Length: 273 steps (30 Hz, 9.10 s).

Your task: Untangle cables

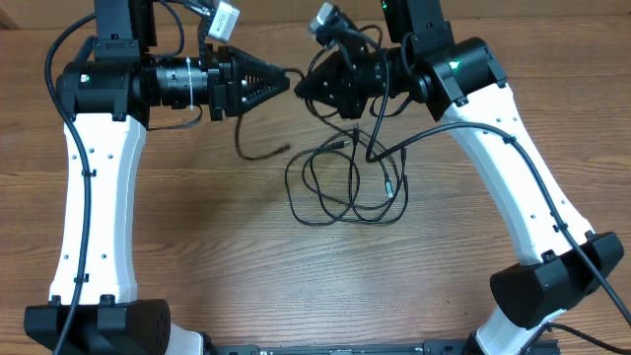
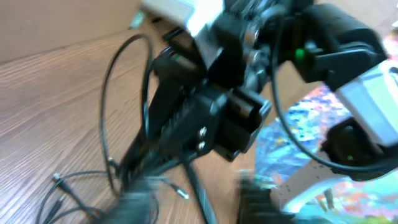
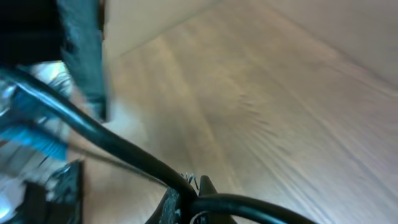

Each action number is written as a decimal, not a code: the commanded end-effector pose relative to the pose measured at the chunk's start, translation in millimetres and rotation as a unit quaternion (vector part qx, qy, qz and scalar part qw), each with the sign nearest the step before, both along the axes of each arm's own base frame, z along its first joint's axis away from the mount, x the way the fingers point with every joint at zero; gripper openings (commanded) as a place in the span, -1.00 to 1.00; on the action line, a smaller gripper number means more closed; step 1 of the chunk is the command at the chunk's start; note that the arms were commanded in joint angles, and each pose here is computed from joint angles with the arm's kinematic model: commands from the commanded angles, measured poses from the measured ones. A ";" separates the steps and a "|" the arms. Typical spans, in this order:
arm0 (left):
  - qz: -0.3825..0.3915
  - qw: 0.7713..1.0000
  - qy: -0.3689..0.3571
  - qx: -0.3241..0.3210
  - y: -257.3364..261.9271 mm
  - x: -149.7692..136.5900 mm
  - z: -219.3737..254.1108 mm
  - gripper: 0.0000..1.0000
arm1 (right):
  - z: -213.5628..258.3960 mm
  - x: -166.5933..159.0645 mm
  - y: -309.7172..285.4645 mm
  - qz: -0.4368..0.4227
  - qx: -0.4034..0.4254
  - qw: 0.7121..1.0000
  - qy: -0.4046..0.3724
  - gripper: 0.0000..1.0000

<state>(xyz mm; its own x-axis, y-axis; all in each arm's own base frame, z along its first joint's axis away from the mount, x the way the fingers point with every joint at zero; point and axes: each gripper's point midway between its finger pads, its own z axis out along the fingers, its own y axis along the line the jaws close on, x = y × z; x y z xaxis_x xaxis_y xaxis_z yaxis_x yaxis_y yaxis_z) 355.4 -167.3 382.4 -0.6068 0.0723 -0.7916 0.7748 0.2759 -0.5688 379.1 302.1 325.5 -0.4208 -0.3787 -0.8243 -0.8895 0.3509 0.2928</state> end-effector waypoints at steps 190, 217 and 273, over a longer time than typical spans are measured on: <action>0.358 0.726 0.346 0.475 2.6 34.1 -279.8 0.59 | -95.9 21.5 -286.7 -0.642 -0.236 0.674 0.281 0.99; 0.329 0.652 0.413 0.544 11.7 2.2 -403.9 -0.91 | -93.3 29.6 -285.9 -0.644 -0.225 0.679 0.270 1.00; 0.498 0.866 -0.020 0.044 135.8 62.9 150.2 -0.91 | -220.9 46.9 -246.0 -0.596 -0.279 0.724 0.206 -0.93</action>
<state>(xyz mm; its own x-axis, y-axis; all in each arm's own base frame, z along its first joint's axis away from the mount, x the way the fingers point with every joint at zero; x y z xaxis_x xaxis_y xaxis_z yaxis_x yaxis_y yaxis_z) 415.0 -79.7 539.7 -0.3936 -0.3626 -0.8448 0.2697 0.8330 -0.4832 392.5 146.6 74.8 -0.9656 0.0365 -0.2573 -0.0072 0.9860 0.1665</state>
